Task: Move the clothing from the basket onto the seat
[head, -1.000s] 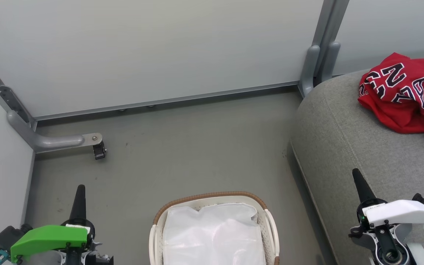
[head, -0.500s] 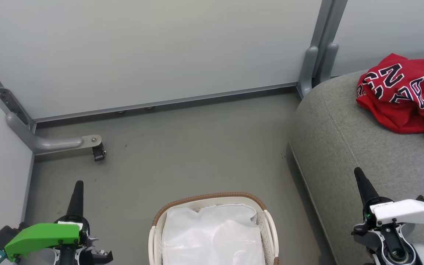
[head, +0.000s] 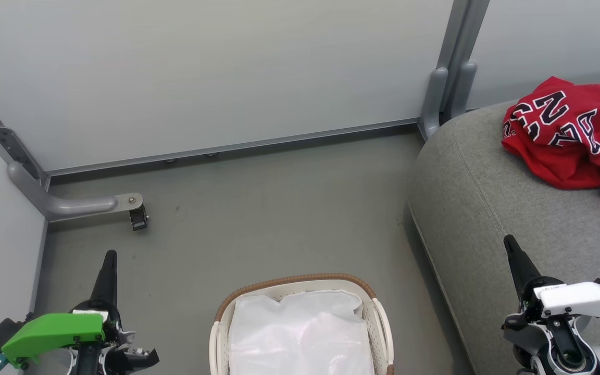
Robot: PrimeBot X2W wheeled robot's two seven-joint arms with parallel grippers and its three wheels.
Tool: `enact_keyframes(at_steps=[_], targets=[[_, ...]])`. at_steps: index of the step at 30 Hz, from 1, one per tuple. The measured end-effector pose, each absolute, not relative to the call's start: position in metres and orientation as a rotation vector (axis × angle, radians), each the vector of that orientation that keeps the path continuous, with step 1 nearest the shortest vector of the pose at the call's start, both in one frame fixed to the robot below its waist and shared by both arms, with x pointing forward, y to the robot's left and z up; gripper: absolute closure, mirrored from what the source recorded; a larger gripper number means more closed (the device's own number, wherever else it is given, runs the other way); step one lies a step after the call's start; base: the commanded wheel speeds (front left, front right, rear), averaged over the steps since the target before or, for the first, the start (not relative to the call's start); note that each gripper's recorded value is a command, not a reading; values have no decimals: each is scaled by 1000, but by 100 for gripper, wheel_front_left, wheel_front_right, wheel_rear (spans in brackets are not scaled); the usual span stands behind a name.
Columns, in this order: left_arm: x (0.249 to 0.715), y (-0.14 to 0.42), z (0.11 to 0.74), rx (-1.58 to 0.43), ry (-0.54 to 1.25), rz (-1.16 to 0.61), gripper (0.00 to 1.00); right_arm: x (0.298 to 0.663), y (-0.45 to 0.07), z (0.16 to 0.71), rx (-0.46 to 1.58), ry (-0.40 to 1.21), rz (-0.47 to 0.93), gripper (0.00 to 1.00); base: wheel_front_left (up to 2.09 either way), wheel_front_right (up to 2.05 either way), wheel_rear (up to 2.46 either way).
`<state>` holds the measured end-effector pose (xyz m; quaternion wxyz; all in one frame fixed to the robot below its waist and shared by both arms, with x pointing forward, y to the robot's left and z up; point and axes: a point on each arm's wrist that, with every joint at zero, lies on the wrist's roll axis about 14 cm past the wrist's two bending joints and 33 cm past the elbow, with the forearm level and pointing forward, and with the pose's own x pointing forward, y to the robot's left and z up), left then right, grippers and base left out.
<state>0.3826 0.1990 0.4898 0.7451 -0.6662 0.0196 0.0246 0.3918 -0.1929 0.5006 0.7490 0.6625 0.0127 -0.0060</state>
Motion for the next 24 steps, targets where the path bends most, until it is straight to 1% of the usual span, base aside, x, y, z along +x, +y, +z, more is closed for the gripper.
enact_keyframes(at_steps=[19,24], targets=[[387,199,503,-1576,11,11,100,390,-199,508,1573,1,1,100,0,0,0],[388,199,504,-1577,10,9,100,390,-199,508,1574,0,1,100,0,0,0]])
